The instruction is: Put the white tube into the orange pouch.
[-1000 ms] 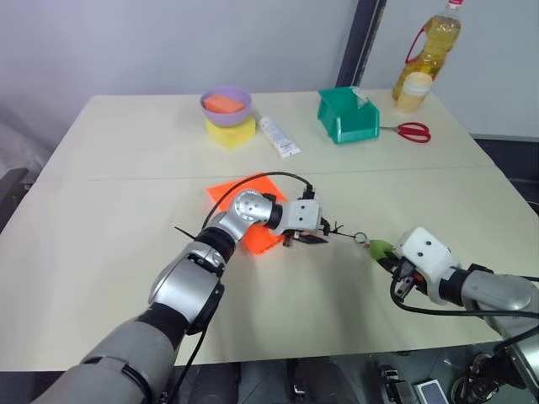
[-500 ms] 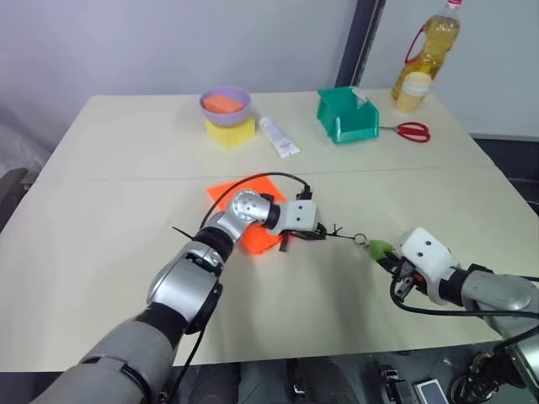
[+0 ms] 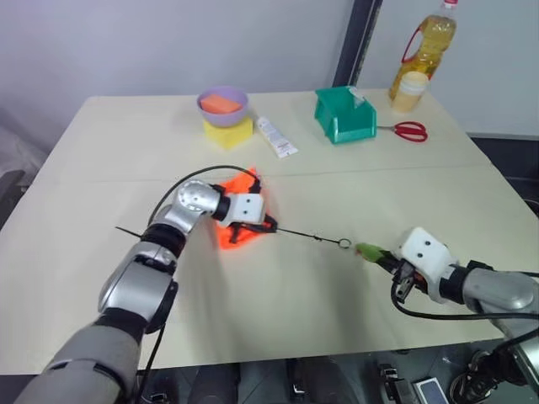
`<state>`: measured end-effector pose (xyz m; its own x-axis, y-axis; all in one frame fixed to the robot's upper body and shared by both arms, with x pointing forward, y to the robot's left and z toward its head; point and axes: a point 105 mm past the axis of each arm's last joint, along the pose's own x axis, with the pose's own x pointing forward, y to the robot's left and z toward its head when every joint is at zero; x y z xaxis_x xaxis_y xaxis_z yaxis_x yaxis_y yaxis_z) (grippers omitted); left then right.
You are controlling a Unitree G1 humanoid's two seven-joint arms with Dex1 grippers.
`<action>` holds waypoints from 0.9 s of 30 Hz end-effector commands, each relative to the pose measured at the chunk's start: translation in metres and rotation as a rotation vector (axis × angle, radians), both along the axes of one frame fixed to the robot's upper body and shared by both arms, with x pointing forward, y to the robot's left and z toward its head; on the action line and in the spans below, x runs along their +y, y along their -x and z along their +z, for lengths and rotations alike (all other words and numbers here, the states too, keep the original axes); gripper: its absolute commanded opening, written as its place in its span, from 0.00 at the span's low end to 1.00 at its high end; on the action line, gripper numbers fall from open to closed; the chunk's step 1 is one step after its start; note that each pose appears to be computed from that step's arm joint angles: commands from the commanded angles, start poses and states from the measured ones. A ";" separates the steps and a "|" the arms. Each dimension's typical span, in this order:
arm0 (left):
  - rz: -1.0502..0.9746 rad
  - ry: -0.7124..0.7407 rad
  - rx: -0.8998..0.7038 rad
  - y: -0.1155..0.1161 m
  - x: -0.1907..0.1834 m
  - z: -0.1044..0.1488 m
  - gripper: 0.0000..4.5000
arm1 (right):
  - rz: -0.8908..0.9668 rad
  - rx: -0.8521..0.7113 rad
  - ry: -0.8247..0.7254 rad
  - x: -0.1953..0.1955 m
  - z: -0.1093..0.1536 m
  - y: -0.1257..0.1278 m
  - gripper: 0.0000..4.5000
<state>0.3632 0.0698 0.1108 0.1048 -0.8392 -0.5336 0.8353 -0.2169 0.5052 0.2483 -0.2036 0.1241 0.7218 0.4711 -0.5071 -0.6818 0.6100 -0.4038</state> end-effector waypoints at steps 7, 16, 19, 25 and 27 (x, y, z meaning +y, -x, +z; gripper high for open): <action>0.135 0.094 0.121 0.011 0.022 -0.007 0.04 | 0.051 0.010 -0.067 0.015 0.009 -0.008 0.08; 0.263 0.286 0.220 0.025 0.032 0.025 0.95 | 0.096 0.001 -0.165 0.026 0.025 -0.004 0.95; 0.385 0.408 0.275 0.026 0.048 0.041 0.95 | 0.063 -0.037 -0.215 0.021 0.031 -0.008 0.95; 0.782 0.727 0.232 0.018 0.114 0.071 0.95 | -0.048 -0.111 -0.331 0.002 0.038 -0.026 0.95; 0.878 0.748 0.205 0.020 0.131 0.066 0.95 | -0.066 -0.119 -0.358 -0.001 0.036 -0.030 0.95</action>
